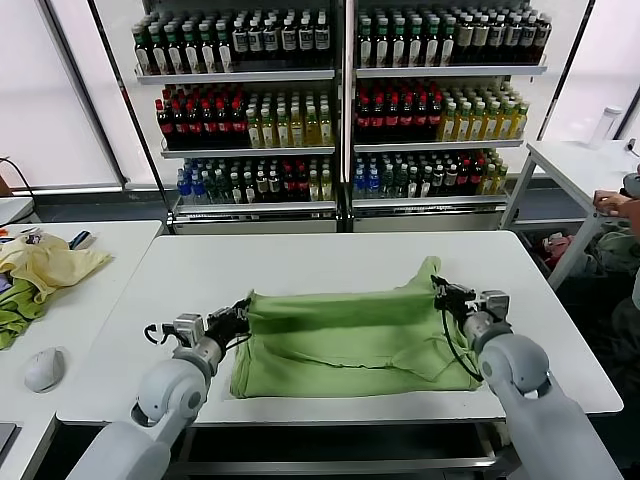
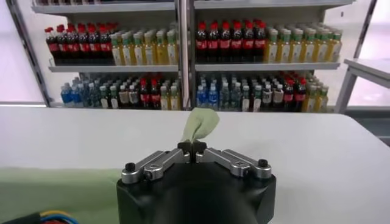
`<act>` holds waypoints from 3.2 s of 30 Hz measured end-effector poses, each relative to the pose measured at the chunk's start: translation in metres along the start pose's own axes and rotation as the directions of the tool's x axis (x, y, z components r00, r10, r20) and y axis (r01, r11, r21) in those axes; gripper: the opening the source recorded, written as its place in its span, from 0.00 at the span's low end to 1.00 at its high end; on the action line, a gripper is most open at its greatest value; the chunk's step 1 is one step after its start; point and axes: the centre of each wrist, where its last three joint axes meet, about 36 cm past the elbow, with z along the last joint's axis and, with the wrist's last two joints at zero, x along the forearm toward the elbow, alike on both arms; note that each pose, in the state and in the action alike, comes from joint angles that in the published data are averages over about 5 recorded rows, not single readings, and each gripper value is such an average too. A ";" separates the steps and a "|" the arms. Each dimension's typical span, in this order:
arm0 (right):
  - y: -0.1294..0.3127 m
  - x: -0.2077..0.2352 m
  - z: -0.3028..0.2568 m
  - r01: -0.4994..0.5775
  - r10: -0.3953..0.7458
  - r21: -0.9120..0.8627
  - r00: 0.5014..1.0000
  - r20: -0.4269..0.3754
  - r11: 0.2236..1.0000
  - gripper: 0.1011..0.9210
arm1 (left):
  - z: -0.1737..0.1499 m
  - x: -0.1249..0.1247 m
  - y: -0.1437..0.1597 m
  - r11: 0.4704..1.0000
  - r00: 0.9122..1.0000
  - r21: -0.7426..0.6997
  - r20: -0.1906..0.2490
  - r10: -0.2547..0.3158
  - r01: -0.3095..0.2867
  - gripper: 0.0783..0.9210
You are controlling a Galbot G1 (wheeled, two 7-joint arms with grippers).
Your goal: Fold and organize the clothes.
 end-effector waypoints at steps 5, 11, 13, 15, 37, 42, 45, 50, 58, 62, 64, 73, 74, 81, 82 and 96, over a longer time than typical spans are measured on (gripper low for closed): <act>0.002 0.016 0.015 -0.025 0.025 -0.001 0.999 -0.036 1.000 0.02 | 0.015 0.007 -0.005 0.999 1.000 -0.034 -0.027 0.001 -0.002 0.02; 0.006 0.029 0.027 -0.045 0.045 0.011 0.997 -0.064 0.999 0.14 | 0.026 0.013 -0.013 0.996 1.000 -0.091 -0.028 -0.014 0.012 0.15; 0.006 0.033 0.029 -0.050 0.051 0.017 0.997 -0.066 0.999 0.22 | 0.028 0.015 -0.015 0.994 1.000 -0.109 -0.014 -0.027 0.025 0.22; 0.007 0.038 0.031 -0.054 0.055 0.023 0.996 -0.066 0.998 0.29 | 0.030 0.019 -0.018 0.991 0.999 -0.125 0.002 -0.043 0.043 0.28; 0.008 0.072 0.040 -0.093 0.095 0.043 0.994 -0.051 0.995 0.88 | 0.076 0.020 -0.064 0.967 0.973 -0.114 0.003 -0.230 0.228 0.76; 0.009 0.074 0.038 -0.091 0.093 0.041 0.995 -0.045 0.995 0.88 | 0.082 0.019 -0.067 0.965 0.969 -0.098 -0.019 -0.246 0.243 0.60; 0.009 0.074 0.037 -0.092 0.093 0.038 0.995 -0.041 0.995 0.88 | 0.085 0.021 -0.068 0.965 0.968 -0.090 -0.027 -0.249 0.245 0.49; 0.010 0.074 0.034 -0.090 0.091 0.033 0.995 -0.029 0.995 0.88 | 0.087 0.026 -0.062 0.966 0.967 -0.074 -0.037 -0.252 0.249 0.32; 0.011 0.073 0.027 -0.083 0.083 0.028 0.997 -0.008 0.996 0.88 | 0.081 0.038 -0.023 0.953 0.954 -0.057 -0.031 -0.299 0.297 0.07; 0.011 0.072 0.024 -0.077 0.077 0.029 0.997 0.006 0.997 0.88 | 0.073 0.048 0.011 0.934 0.936 -0.067 -0.016 -0.351 0.350 0.05; 0.012 0.071 0.023 -0.074 0.074 0.031 0.997 0.012 0.997 0.88 | 0.066 0.055 0.030 0.922 0.925 -0.076 -0.001 -0.380 0.379 0.05; 0.011 0.069 0.022 -0.072 0.071 0.045 0.997 0.020 0.996 0.88 | 0.014 0.086 0.091 0.884 0.881 -0.023 0.092 -0.464 0.467 0.05; 0.011 0.068 0.022 -0.072 0.071 0.047 0.997 0.020 0.996 0.88 | 0.007 0.090 0.093 0.890 0.886 0.005 0.097 -0.454 0.456 0.05; 0.009 0.068 0.022 -0.073 0.072 0.059 0.997 0.019 0.996 0.88 | -0.027 0.104 0.076 0.933 0.946 0.251 0.130 -0.297 0.258 0.05; 0.009 0.067 0.022 -0.073 0.072 0.061 0.997 0.020 0.995 0.88 | -0.030 0.104 0.071 0.934 0.954 0.280 0.136 -0.269 0.223 0.05; 0.004 0.069 0.021 -0.082 0.080 0.069 0.996 0.029 0.994 0.88 | -0.028 0.071 -0.021 0.900 0.994 0.427 0.100 0.052 -0.089 0.05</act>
